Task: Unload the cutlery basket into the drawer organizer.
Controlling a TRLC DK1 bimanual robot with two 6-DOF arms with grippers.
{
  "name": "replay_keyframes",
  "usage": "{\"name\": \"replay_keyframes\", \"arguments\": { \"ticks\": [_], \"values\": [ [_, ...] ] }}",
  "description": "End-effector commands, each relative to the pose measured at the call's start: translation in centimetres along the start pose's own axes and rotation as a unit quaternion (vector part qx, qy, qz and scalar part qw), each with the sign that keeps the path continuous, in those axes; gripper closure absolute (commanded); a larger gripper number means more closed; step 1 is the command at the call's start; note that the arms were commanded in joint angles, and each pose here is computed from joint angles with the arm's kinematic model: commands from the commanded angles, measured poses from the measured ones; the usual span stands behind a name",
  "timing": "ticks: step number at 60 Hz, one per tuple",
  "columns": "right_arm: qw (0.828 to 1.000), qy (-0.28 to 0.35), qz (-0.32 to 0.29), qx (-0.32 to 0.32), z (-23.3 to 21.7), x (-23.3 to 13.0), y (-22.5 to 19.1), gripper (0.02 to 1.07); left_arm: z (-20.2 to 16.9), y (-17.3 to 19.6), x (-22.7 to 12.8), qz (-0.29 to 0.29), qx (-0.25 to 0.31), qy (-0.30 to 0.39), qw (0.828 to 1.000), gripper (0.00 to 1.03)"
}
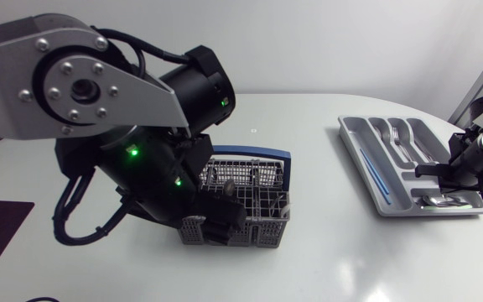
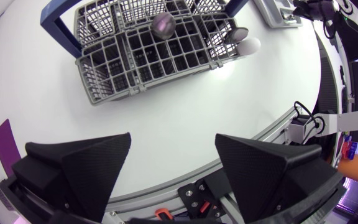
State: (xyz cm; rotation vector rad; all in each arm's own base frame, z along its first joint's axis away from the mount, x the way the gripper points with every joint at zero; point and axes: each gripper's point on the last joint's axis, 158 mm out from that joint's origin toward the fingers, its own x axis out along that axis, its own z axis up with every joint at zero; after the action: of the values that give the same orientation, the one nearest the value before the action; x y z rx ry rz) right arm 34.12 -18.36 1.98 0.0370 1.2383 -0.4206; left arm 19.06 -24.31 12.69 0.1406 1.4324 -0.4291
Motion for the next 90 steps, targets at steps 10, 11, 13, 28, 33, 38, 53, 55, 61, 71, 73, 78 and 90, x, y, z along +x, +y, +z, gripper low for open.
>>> {"name": "replay_keyframes", "arguments": {
  "ticks": [10,11,13,28,33,38,53,55,61,71,73,78,90],
  "values": [
    [1.000,0.017,0.025,-0.004,-1.8,0.7,1.2,0.63,0.4,-0.7,-0.2,-0.008,-0.007,-0.002,1.000,0.07],
    [0.999,0.019,0.027,-0.003,-1.9,0.8,1.3,0.58,0.4,-0.7,-0.2,-0.007,-0.007,-0.002,1.000,0.06],
    [0.999,0.019,0.033,-0.003,-1.9,0.6,1.5,0.44,0.4,-0.7,-0.3,-0.008,-0.006,-0.002,1.000,0.06],
    [0.996,-0.020,0.092,-0.005,-0.7,-4.5,3.6,0.08,0.4,0.0,-0.7,-0.007,-0.013,-0.006,1.000,0.06],
    [0.993,-0.022,0.115,-0.018,-1.1,-6.9,5.4,0.08,0.6,0.4,-1.2,-0.009,-0.021,-0.012,1.000,0.06],
    [0.989,-0.022,0.139,-0.032,-1.8,-9.2,7.3,0.08,0.6,0.7,-1.4,-0.008,-0.026,-0.015,1.000,0.06],
    [0.973,-0.058,0.205,-0.092,-4.1,-18.0,13.8,0.07,0.2,1.6,-2.1,-0.006,-0.036,-0.020,0.999,0.06],
    [0.969,-0.061,0.214,-0.102,-4.5,-19.4,14.8,0.07,0.2,1.7,-2.3,-0.006,-0.036,-0.021,0.999,0.06],
    [0.962,-0.057,0.239,-0.123,-6.0,-22.4,17.3,0.07,0.0,2.1,-2.6,-0.007,-0.040,-0.025,0.999,0.06],
    [0.948,-0.045,0.272,-0.161,-8.6,-26.3,21.8,0.07,-0.3,3.2,-2.8,-0.001,-0.054,-0.025,0.998,0.06],
    [0.946,-0.041,0.274,-0.168,-9.2,-26.7,22.5,0.07,-0.3,3.5,-2.8,0.000,-0.059,-0.025,0.998,0.06],
    [0.943,-0.031,0.276,-0.183,-10.2,-27.4,24.1,0.07,-0.5,4.0,-2.9,0.002,-0.064,-0.025,0.998,0.06],
    [0.936,-0.011,0.290,-0.197,-11.8,-30.0,26.9,0.07,-0.6,5.5,-3.7,0.011,-0.080,-0.032,0.996,0.06]
  ]
}}
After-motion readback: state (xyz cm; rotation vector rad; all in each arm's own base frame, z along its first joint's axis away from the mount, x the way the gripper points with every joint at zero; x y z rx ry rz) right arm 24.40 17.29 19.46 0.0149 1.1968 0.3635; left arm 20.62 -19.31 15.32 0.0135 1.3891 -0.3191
